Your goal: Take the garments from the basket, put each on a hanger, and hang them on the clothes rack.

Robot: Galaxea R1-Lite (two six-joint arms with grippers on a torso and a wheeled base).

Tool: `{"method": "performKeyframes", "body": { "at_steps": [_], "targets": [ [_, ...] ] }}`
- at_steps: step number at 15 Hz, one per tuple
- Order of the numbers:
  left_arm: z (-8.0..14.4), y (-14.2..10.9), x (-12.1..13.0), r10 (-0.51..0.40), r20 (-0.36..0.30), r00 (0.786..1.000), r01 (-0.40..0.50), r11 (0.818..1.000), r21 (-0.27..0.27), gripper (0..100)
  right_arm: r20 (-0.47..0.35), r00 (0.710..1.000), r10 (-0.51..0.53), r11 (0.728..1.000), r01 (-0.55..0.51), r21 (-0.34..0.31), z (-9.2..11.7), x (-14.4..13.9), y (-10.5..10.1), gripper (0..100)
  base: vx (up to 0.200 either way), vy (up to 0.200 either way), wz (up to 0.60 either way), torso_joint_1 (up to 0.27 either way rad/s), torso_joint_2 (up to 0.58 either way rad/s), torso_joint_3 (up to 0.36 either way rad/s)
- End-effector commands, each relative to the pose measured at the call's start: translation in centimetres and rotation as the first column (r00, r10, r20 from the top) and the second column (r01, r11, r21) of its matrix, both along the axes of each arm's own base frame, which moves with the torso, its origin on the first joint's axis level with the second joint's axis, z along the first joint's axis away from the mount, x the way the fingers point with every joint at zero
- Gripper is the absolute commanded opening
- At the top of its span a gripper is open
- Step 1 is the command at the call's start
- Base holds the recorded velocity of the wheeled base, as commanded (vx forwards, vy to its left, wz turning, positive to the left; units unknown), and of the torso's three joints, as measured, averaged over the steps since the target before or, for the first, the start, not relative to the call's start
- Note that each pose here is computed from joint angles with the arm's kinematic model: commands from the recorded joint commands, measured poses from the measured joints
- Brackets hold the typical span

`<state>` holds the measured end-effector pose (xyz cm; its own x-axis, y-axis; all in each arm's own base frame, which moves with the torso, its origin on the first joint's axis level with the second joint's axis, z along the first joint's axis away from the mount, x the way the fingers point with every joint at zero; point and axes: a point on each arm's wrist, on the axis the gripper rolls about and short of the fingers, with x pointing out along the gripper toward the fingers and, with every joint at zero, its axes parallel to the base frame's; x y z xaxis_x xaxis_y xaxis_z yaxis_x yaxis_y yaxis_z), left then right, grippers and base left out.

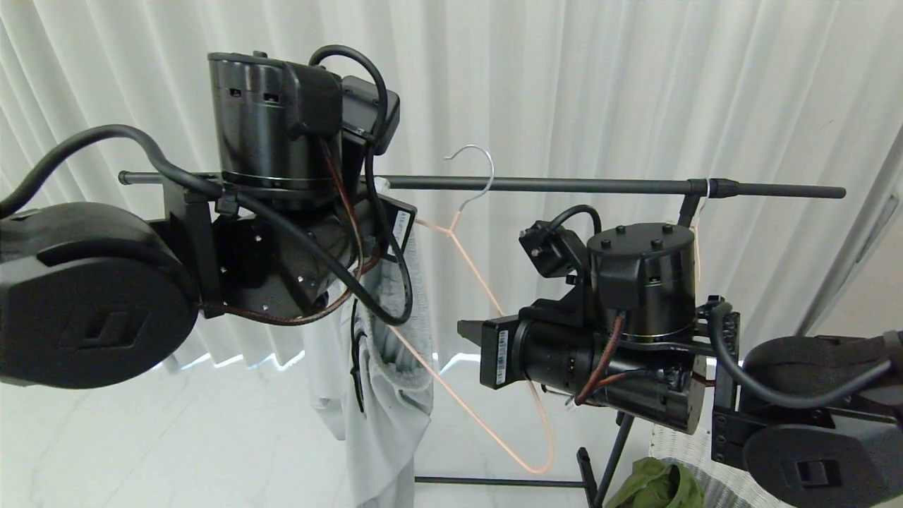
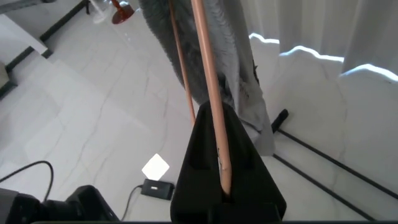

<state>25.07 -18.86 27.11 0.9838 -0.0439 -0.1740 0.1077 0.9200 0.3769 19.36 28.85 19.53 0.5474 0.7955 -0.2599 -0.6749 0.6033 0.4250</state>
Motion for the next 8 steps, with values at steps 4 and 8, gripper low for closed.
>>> {"method": "performKeyframes", "body": {
  "at_steps": [4,8],
  "targets": [
    [1.0,-1.1,-2.2,-0.075,0.025,0.997,0.076,0.997,-0.024,0,0.079,0.997,-0.017,1.0,0.018,-0.012,0.1,1.4,-0.5,0,0.0,0.0,0.0,0.0,0.0,0.0],
    [0.9,-1.8,-3.7,-0.122,0.021,0.992,0.122,0.992,-0.034,0,0.119,0.992,-0.037,0.999,0.04,-0.021,0.1,2.2,-1.0,0,0.0,0.0,0.0,0.0,0.0,0.0]
  ]
}}
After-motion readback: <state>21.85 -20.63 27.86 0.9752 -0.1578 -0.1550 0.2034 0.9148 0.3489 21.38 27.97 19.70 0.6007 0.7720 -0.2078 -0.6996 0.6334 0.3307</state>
